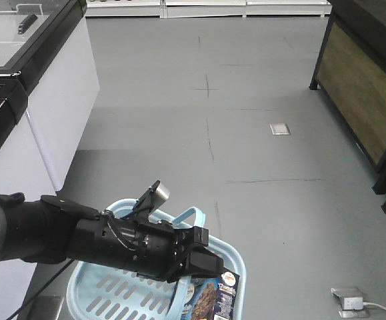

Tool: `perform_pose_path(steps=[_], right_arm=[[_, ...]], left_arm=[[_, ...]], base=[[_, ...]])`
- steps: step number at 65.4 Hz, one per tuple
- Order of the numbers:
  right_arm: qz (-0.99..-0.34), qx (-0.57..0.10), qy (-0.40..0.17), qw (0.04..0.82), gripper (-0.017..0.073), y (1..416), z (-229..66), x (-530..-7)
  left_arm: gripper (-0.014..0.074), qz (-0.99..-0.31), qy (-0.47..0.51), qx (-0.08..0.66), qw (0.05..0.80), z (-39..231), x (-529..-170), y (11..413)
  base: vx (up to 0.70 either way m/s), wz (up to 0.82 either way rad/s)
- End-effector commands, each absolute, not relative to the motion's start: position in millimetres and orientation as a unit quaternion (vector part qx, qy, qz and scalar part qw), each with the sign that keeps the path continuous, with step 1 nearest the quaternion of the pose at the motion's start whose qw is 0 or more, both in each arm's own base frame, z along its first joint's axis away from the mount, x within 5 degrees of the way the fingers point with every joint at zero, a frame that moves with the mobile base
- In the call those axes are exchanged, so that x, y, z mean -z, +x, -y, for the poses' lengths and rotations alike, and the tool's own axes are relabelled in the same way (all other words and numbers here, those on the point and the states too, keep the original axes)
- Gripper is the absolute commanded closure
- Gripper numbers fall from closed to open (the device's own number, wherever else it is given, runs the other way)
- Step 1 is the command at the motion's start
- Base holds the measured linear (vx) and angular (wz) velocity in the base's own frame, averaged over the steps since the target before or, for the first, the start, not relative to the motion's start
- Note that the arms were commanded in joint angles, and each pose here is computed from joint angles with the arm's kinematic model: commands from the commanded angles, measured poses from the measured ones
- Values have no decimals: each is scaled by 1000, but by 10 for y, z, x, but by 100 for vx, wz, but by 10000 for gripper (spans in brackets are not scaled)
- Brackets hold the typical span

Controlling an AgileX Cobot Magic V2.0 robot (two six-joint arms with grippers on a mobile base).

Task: Left arm holds basket, right arm returns cookies
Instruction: 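Drive forward toward the drink shelves holding the basket in the left gripper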

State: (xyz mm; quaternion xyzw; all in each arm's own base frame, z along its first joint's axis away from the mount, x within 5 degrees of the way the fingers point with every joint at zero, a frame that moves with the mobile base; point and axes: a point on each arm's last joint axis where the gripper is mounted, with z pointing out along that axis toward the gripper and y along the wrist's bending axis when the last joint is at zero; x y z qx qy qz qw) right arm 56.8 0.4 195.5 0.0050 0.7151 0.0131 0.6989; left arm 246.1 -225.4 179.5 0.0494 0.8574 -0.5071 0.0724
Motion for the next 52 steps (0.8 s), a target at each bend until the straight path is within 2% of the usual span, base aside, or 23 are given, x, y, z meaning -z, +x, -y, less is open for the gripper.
perform_pose_path(steps=[1,52], right_arm=[[-684,-10,-1,729,568,559,-8,-2033],[-684,-10,-1,729,568,559,-8,-2033]], left_arm=[[600,-828,58,551,86,2301,-2054,2450],[600,-828,58,551,86,2301,-2054,2450]], base=[[23,2],[27,-3]])
